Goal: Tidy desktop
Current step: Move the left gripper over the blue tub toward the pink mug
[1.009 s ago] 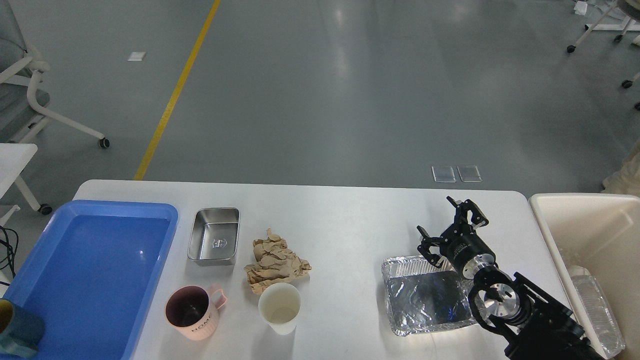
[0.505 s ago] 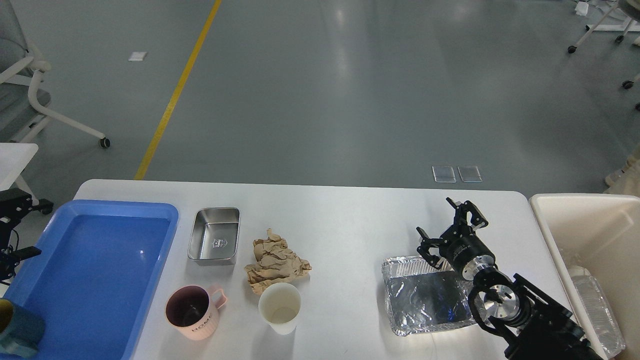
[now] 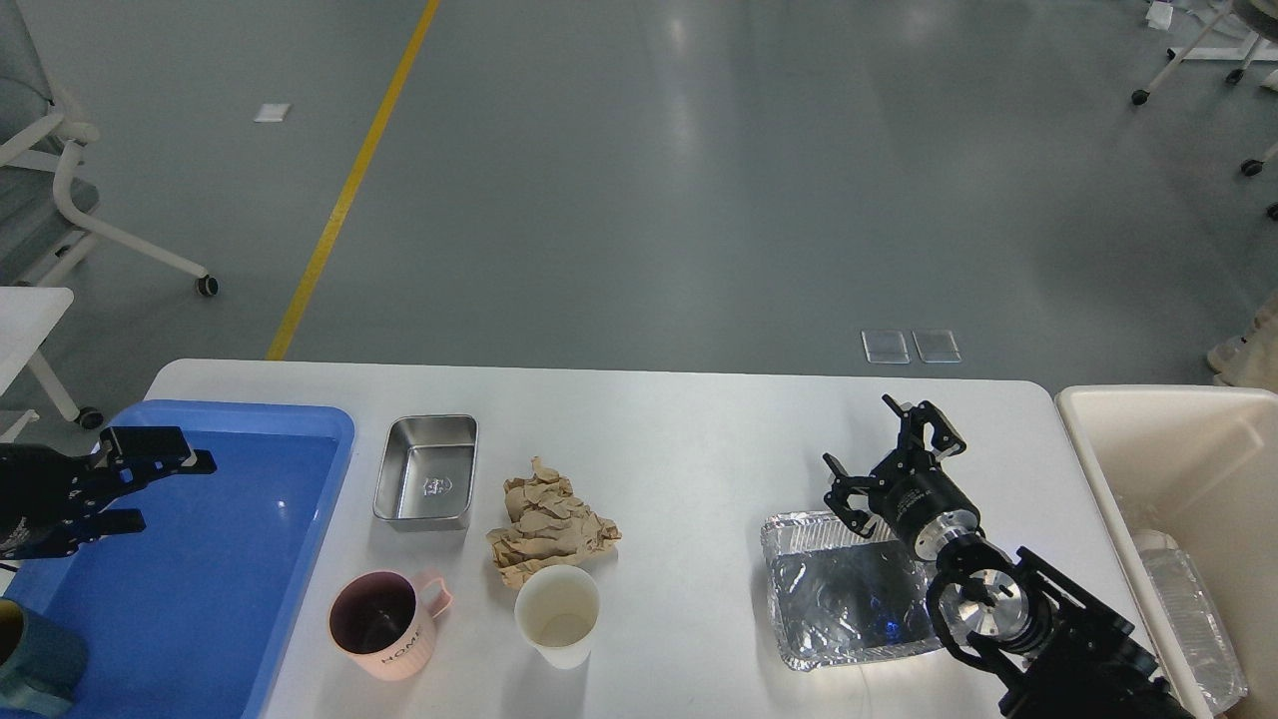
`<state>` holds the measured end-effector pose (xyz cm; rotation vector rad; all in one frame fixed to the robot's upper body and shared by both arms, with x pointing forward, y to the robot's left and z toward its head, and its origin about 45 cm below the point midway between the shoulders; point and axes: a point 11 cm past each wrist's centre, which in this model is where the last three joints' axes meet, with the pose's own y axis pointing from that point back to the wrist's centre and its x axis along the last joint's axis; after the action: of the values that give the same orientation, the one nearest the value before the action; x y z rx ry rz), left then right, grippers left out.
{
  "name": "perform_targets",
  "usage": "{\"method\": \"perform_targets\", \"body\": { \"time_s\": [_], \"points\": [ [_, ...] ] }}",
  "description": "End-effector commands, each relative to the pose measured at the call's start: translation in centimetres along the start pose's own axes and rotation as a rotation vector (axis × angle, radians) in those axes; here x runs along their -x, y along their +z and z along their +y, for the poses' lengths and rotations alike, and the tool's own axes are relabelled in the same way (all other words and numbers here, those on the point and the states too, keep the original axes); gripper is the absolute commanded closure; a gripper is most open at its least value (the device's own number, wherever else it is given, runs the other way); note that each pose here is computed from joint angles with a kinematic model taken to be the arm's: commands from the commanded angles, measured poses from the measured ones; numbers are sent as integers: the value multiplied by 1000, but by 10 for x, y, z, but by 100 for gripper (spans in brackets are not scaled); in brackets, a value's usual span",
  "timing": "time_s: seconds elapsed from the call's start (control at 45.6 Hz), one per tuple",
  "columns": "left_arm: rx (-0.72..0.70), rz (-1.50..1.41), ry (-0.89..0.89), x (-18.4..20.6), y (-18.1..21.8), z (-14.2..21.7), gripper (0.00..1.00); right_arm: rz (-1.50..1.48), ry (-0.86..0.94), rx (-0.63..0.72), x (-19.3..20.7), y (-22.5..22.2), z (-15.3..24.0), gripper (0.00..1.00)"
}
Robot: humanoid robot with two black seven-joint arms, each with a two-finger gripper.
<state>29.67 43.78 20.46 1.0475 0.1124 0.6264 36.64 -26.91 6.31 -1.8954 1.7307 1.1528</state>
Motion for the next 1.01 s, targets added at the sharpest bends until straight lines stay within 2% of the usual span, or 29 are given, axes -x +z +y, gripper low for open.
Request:
{"method": "perform_targets", "body": {
  "time_s": [0.0,0.175,0.351,0.614,0.987],
  "points": [
    [-53,-117,-79,3,11,-4,0,-1,0,-1,0,0,0,0],
    [-109,-230,-128,5,29,-19,0,-1,-1,-2,1,-1,-1,0],
    [-161,-355,-211,27,42,-55,0,1,1,-2,-1,-2,0,0],
    [-103,-443,-251,51,77,-90,0,7,4,-5,-3,-5,1,0],
    [-124,-573,-334,74,93,-102,0,10,-5,-8,0,-6,-1,0]
  ]
}}
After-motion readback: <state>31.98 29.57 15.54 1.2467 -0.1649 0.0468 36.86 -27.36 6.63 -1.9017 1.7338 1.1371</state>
